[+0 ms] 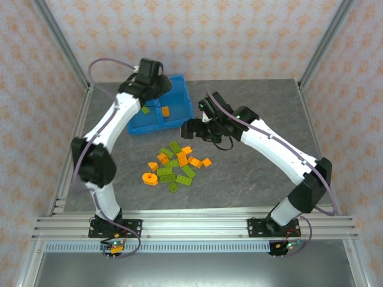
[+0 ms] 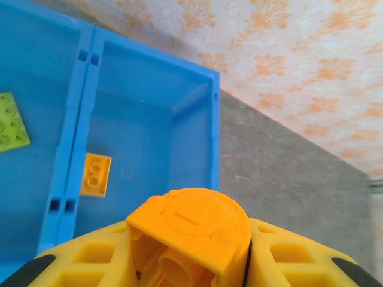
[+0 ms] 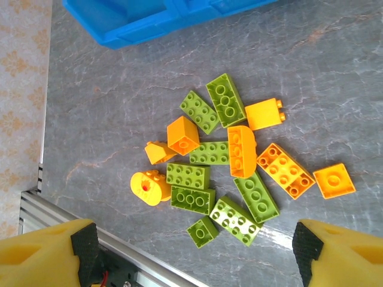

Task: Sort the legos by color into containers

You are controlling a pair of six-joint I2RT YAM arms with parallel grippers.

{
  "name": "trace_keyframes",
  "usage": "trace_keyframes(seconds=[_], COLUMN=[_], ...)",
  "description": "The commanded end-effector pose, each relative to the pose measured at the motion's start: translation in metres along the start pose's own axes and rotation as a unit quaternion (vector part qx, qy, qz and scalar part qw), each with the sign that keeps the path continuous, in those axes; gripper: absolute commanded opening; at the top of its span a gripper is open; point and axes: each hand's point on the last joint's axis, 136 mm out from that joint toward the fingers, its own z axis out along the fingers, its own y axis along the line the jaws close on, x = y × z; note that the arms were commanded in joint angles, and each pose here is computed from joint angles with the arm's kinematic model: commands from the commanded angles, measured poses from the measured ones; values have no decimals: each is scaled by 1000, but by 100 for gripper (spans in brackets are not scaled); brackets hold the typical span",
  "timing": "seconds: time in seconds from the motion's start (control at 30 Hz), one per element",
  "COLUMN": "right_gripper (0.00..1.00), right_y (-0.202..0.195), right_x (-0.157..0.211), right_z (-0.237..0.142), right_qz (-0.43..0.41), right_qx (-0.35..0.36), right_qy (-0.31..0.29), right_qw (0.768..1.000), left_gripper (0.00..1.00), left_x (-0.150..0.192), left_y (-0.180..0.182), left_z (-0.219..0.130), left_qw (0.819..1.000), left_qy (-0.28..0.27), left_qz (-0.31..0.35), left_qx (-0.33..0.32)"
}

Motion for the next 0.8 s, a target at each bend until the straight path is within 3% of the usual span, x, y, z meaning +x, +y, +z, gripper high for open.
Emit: trace_keyframes(seconds=[0.0, 0.17, 0.33, 0.43, 0.5, 0.6, 0.77], right_gripper=[86, 85, 85, 85, 85, 85, 84], right_y=[-10, -26, -37, -37, -37, -38, -42], right_x=[1, 8, 12, 11, 9, 7, 8], right_z=[-18, -36, -50, -55, -54, -48, -27], right_qz=[13, 45, 60, 54, 54, 58, 54], right_qx=[12, 21, 22, 30, 31, 37, 66], right_qy=[-29, -67, -97, -97, -99, -97, -67], right_qw=[999, 997, 993, 993, 993, 993, 994], left_gripper=[33, 37, 48, 61, 69, 71, 71], left_x=[10, 24, 33, 30, 24, 10, -10], left_y=[22, 23, 21, 16, 9, -5, -33], left_z=[45, 86, 104, 99, 90, 65, -19], left_qw=[994, 990, 987, 987, 988, 990, 988], left_qy=[5, 26, 56, 58, 53, 42, 26], left_qz=[56, 78, 96, 101, 102, 111, 153], left_qx=[-89, -113, -116, -111, -99, -76, -6])
